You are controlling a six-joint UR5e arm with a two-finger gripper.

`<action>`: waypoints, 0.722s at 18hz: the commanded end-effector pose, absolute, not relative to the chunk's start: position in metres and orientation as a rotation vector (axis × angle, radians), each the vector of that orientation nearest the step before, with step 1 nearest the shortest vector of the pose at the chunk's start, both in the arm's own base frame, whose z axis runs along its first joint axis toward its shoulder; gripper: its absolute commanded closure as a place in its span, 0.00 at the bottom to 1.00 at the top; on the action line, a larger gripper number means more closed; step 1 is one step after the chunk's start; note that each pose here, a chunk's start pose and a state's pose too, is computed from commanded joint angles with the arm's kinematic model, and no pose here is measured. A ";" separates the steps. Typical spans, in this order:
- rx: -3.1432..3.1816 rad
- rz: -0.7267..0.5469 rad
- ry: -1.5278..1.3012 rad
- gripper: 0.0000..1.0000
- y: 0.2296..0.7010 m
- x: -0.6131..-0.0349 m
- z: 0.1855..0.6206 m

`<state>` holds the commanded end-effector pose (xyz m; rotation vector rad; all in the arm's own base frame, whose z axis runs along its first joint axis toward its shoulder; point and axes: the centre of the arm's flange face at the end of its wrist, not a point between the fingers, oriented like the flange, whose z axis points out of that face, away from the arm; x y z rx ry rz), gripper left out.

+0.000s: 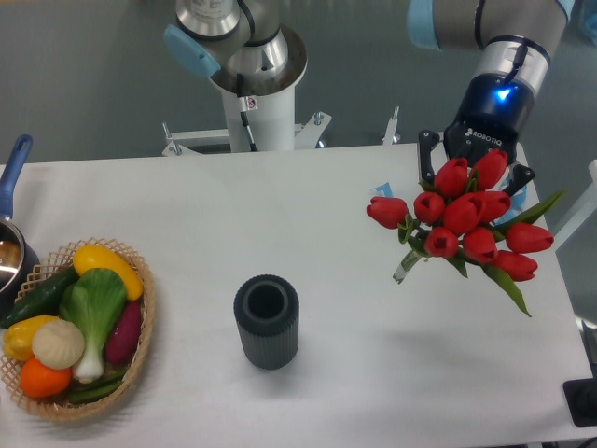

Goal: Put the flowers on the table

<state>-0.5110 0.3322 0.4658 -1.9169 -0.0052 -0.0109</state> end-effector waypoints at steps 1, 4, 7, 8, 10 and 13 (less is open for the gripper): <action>-1.927 -0.002 -0.007 0.65 0.332 -0.511 0.466; -2.005 0.058 -0.025 0.66 0.329 -0.512 0.466; -2.129 0.148 -0.049 0.71 0.331 -0.511 0.465; -2.148 0.151 -0.041 0.71 0.336 -0.508 0.463; -2.192 0.183 -0.024 0.72 0.340 -0.507 0.459; -2.324 0.259 0.036 0.72 0.351 -0.502 0.441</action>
